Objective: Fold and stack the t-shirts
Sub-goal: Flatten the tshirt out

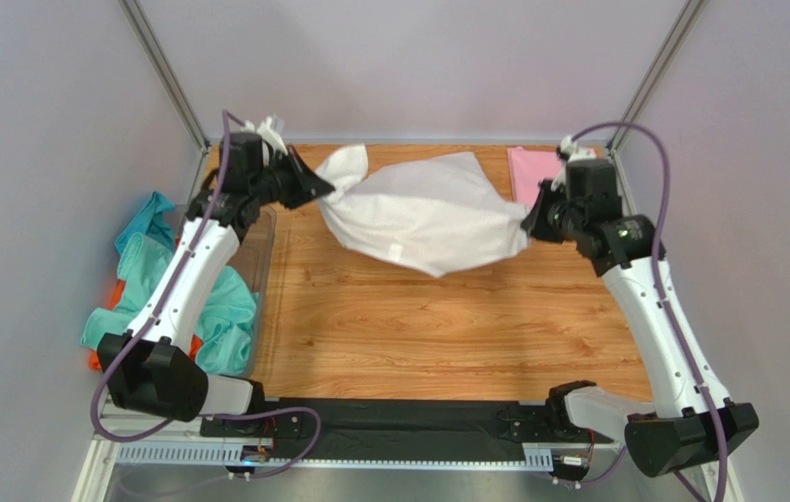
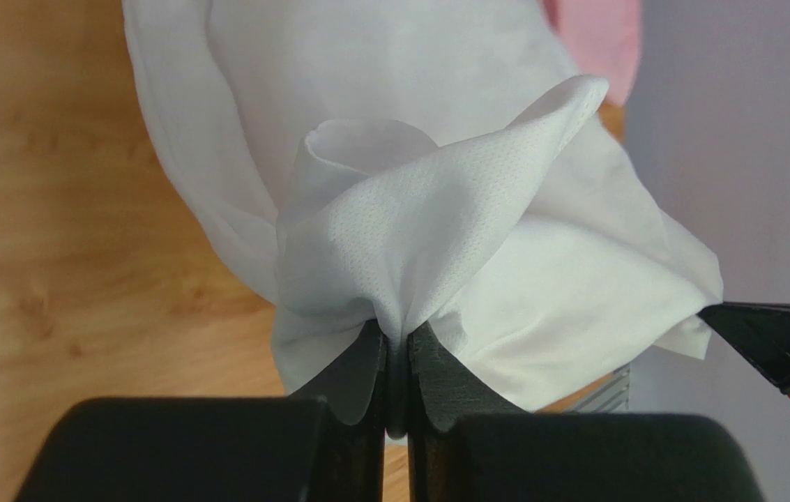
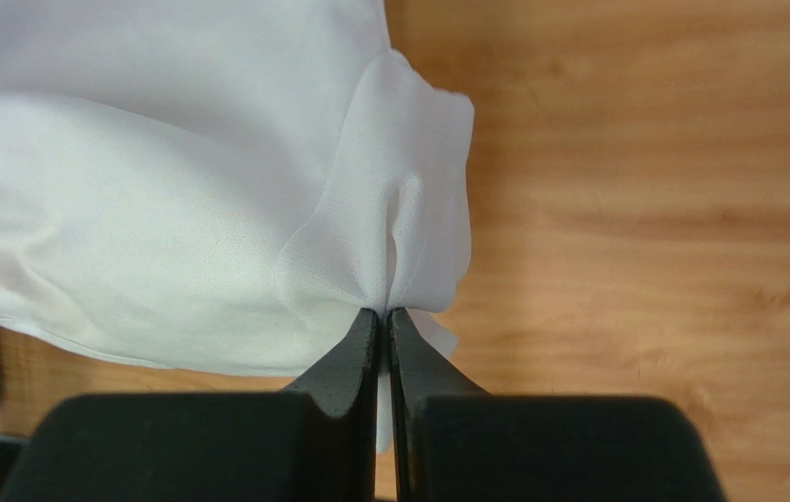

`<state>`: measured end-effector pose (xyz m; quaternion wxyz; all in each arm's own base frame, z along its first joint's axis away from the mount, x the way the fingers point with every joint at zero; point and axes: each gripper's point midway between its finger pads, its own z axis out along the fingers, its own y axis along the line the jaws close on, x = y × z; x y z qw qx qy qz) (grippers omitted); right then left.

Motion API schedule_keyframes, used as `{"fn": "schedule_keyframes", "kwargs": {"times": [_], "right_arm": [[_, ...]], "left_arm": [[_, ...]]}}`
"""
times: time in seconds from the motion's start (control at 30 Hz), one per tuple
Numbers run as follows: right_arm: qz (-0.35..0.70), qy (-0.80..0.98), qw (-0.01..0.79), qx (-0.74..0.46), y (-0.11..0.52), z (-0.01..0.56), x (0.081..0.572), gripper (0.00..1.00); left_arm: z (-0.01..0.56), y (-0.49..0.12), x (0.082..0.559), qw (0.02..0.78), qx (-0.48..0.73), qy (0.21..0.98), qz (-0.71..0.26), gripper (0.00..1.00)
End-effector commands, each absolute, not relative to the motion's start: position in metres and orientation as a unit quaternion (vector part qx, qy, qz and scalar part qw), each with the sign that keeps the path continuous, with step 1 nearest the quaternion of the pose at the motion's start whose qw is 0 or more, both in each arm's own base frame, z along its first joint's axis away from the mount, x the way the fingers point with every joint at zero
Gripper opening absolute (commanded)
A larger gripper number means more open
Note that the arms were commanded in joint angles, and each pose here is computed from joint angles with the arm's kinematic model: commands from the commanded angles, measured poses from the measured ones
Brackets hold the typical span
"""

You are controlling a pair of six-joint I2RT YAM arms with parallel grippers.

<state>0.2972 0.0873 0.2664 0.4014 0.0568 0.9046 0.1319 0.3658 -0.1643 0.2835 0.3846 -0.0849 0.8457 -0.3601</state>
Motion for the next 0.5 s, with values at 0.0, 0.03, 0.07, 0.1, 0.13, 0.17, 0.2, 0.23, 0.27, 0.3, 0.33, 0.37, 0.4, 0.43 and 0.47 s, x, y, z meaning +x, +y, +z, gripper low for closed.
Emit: {"fn": "schedule_keyframes", "kwargs": {"times": [0.0,0.03,0.07,0.1,0.13,0.17,0.2,0.23,0.27,0.3,0.33,0.37,0.4,0.43,0.47], "right_arm": [[0.132,0.936,0.314,0.086,0.086,0.194,0.261,0.03],[0.121,0.948,0.28,0.09,0.083,0.166,0.248,0.05],[0.116,0.953,0.264,0.093,0.082,0.153,0.242,0.05],[0.113,0.958,0.247,0.094,0.081,0.141,0.237,0.1],[0.112,0.961,0.233,0.095,0.082,0.132,0.233,0.16],[0.108,0.965,0.216,0.097,0.081,0.12,0.227,0.25],[0.101,0.968,0.206,0.1,0.08,0.115,0.226,0.7],[0.092,0.969,0.204,0.102,0.076,0.113,0.226,0.99],[0.088,0.969,0.207,0.104,0.075,0.114,0.228,1.0],[0.086,0.968,0.21,0.106,0.074,0.117,0.229,1.0],[0.088,0.968,0.212,0.104,0.075,0.12,0.231,1.0],[0.09,0.967,0.215,0.103,0.076,0.122,0.232,1.0],[0.1,0.964,0.223,0.101,0.079,0.129,0.236,1.0],[0.106,0.964,0.225,0.098,0.081,0.132,0.237,1.0],[0.112,0.962,0.231,0.091,0.084,0.135,0.24,1.0]], "left_arm": [[0.203,-0.161,0.335,0.32,-0.104,0.874,-0.351,0.1],[0.176,-0.153,0.321,0.306,-0.121,0.885,-0.329,0.17],[0.167,-0.15,0.315,0.302,-0.126,0.889,-0.321,0.36],[0.159,-0.148,0.31,0.3,-0.129,0.891,-0.315,0.52],[0.148,-0.145,0.302,0.29,-0.131,0.896,-0.309,0.89],[0.151,-0.145,0.297,0.294,-0.126,0.895,-0.31,1.0],[0.15,-0.145,0.29,0.287,-0.126,0.898,-0.31,1.0],[0.152,-0.145,0.287,0.289,-0.124,0.896,-0.312,1.0],[0.161,-0.145,0.285,0.304,-0.114,0.892,-0.315,1.0],[0.165,-0.146,0.284,0.311,-0.11,0.89,-0.315,1.0],[0.173,-0.146,0.283,0.324,-0.106,0.886,-0.315,1.0],[0.175,-0.148,0.281,0.325,-0.101,0.885,-0.317,1.0],[0.176,-0.151,0.28,0.326,-0.097,0.885,-0.318,1.0],[0.176,-0.153,0.278,0.324,-0.095,0.885,-0.32,1.0],[0.175,-0.158,0.276,0.32,-0.091,0.887,-0.322,1.0]]}}
